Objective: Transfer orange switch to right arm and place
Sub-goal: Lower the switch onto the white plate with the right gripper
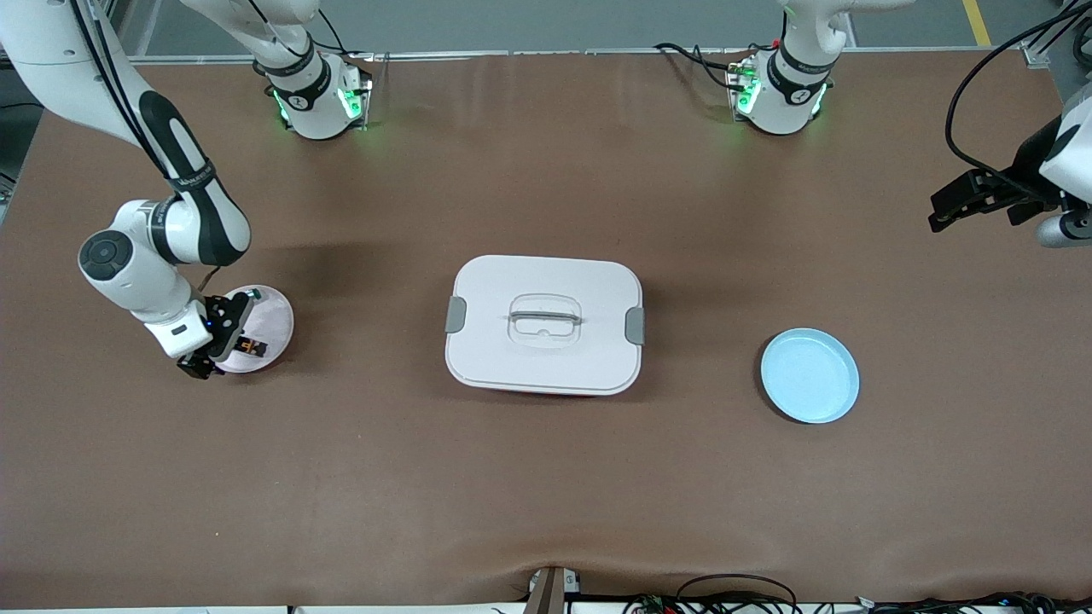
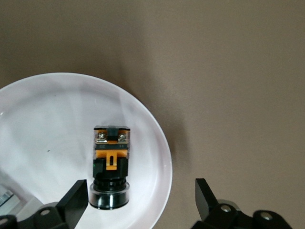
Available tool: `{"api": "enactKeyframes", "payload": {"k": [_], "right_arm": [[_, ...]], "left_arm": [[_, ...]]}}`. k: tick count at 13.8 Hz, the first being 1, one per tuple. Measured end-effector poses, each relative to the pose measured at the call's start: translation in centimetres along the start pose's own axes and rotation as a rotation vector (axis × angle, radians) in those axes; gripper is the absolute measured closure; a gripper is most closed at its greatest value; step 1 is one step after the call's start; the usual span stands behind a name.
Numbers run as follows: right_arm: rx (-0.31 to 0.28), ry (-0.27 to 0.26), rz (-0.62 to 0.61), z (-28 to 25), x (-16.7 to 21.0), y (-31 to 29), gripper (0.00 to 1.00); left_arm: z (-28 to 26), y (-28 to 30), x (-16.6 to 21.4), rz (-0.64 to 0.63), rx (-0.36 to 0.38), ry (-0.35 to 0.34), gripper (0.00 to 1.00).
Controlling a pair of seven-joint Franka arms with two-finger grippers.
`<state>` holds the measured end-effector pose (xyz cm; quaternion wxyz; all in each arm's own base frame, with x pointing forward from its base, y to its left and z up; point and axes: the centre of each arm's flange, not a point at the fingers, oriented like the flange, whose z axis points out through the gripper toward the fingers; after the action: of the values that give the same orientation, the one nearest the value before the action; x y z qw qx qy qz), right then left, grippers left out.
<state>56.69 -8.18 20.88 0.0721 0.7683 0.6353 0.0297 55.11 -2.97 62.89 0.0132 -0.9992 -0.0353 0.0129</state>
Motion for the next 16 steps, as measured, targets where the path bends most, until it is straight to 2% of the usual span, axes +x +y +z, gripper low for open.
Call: {"api": "enactKeyframes", "payload": {"k": [6, 10, 12, 14, 16], "right_arm": [[0.005, -0.004, -0.005, -0.6, 0.1, 0.9, 0.0], [0.04, -0.016, -0.005, -1.5, 0.0, 1.9, 0.0], [0.093, -0.028, 0.01, -2.2, 0.5, 2.1, 0.0], [0.138, -0.047, 0.116, -2.9, 0.7, 2.2, 0.0], [0.174, -0.072, 0.279, -3.7, 1.3, 2.0, 0.0]], "left_arm": [[-0.1, 0.0, 0.1, 0.0, 0.0, 0.003, 0.0], [-0.7, -0.1, -0.2, -0.001, -0.002, 0.014, 0.0], [-0.7, -0.1, -0.3, -0.001, -0.001, 0.012, 0.0], [-0.7, -0.1, -0.3, -0.001, -0.001, 0.01, 0.0], [-0.7, -0.1, -0.3, -0.001, -0.001, 0.01, 0.0]]}}
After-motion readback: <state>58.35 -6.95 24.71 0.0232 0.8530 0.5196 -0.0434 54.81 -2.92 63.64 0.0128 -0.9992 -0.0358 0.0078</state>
